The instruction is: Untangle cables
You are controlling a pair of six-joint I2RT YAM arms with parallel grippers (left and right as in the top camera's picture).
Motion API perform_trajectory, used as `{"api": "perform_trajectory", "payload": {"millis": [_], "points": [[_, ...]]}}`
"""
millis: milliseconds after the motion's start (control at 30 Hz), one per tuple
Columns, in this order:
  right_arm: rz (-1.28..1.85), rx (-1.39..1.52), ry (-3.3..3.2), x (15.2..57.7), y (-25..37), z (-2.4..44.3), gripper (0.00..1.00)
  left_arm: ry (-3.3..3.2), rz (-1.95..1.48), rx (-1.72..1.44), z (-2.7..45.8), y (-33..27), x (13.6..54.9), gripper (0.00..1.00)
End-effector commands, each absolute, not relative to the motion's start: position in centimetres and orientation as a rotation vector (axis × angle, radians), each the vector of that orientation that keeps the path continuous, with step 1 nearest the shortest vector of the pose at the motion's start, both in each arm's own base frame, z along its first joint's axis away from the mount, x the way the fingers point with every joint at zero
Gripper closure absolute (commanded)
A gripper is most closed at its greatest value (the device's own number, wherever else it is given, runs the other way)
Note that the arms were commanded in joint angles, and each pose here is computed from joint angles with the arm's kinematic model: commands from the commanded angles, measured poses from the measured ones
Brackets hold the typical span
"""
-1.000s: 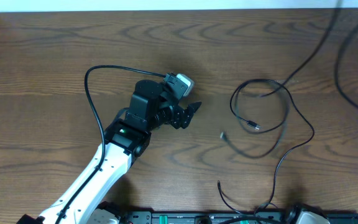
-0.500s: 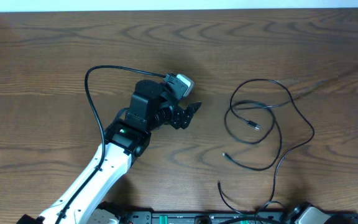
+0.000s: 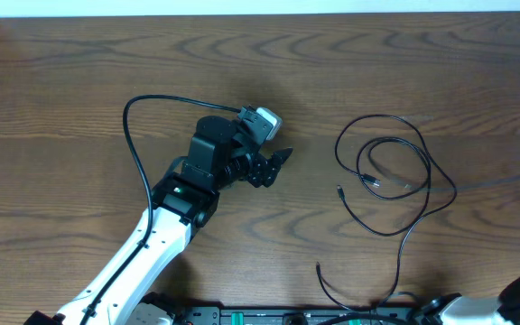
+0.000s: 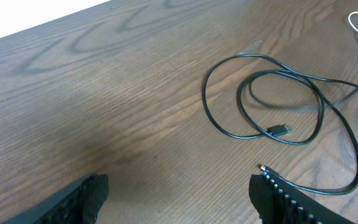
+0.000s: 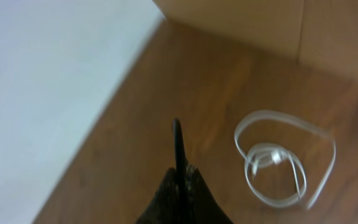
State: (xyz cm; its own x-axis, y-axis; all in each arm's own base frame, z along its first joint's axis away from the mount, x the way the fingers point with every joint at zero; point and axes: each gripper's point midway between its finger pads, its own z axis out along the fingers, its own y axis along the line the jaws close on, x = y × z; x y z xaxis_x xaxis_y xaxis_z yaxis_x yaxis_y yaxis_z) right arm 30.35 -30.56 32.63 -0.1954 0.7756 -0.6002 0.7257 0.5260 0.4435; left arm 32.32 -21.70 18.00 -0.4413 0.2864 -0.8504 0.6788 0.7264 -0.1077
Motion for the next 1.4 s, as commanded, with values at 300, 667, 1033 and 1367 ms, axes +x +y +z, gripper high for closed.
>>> {"api": "perform_trajectory", "payload": {"millis": [300,667,1033,1367], "points": [[0.214,1.337,2.362,30.1,-30.8,19.3,0.91,2.026,-0.540,0.738,18.2,-21.6,32.7,0.22],[0.555,1.104,2.383,32.9,-26.5,19.7,0.01,2.026,-0.540,0.737,18.3,-21.6,32.7,0.22],[0.416,0.553,2.749,37.2,-16.3,18.0,0.04,2.025,-0.540,0.737,18.3,-21.6,32.7,0.22],[0.069,1.179,2.702,38.6,-12.7,16.2,0.06,2.026,-0.540,0.737,18.3,-21.6,32.7,0.22]]}}
